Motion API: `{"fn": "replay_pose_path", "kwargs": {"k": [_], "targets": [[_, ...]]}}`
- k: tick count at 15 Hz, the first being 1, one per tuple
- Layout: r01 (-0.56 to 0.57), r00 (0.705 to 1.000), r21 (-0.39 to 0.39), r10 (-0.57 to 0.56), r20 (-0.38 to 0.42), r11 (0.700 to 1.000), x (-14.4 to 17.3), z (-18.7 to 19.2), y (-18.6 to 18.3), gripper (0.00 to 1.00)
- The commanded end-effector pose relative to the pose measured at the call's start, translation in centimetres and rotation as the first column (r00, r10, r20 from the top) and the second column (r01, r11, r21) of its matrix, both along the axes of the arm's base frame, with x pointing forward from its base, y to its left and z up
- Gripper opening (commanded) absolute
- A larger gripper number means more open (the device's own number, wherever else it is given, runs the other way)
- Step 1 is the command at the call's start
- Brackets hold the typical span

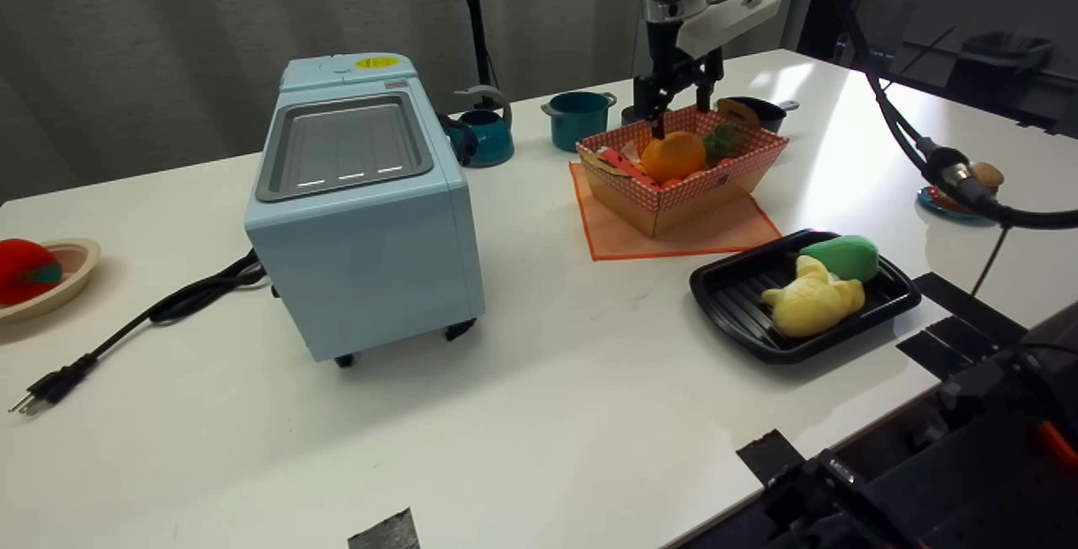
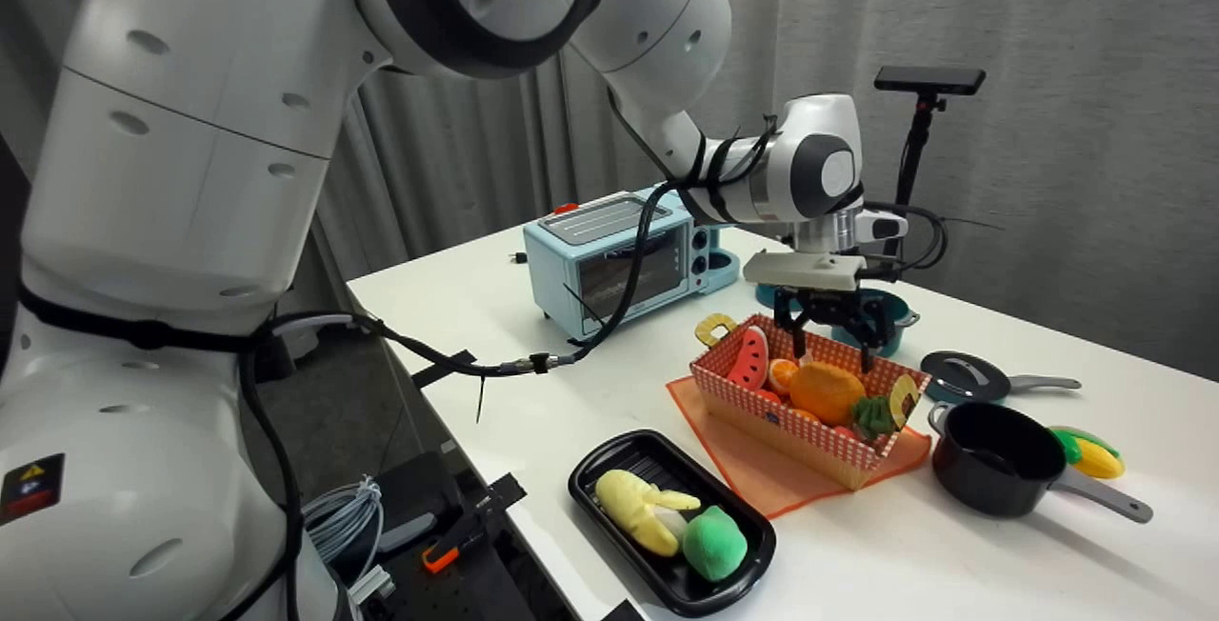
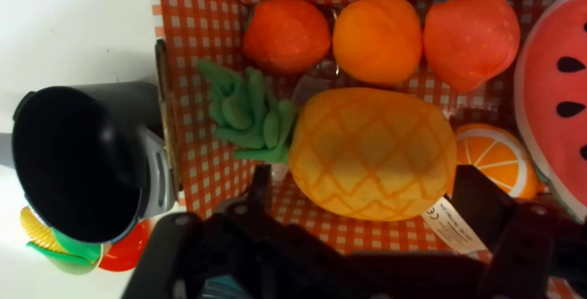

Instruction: Take the pineapple plush toy out of the box and put it on the tray

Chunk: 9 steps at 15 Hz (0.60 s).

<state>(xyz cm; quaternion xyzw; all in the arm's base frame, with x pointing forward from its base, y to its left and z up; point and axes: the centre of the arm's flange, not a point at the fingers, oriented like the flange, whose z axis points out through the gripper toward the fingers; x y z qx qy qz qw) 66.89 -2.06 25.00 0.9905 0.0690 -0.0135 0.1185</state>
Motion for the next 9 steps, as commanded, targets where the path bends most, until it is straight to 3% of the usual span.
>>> {"fn": "replay_pose_path", "kwargs": {"k": [1, 8, 9], "targets": [[0.021, 1.0, -0.01, -0.021, -0.012, 1.0, 1.0, -2.8, -0.2, 1.0], [0.027, 0.997, 0.014, -0.026, -0.076, 1.0, 0.1, -6.3, 1.0, 1.0], [0.03, 0.996, 0.019, -0.029, -0.08, 0.999, -0.1, -6.5, 1.1, 0.75]]}}
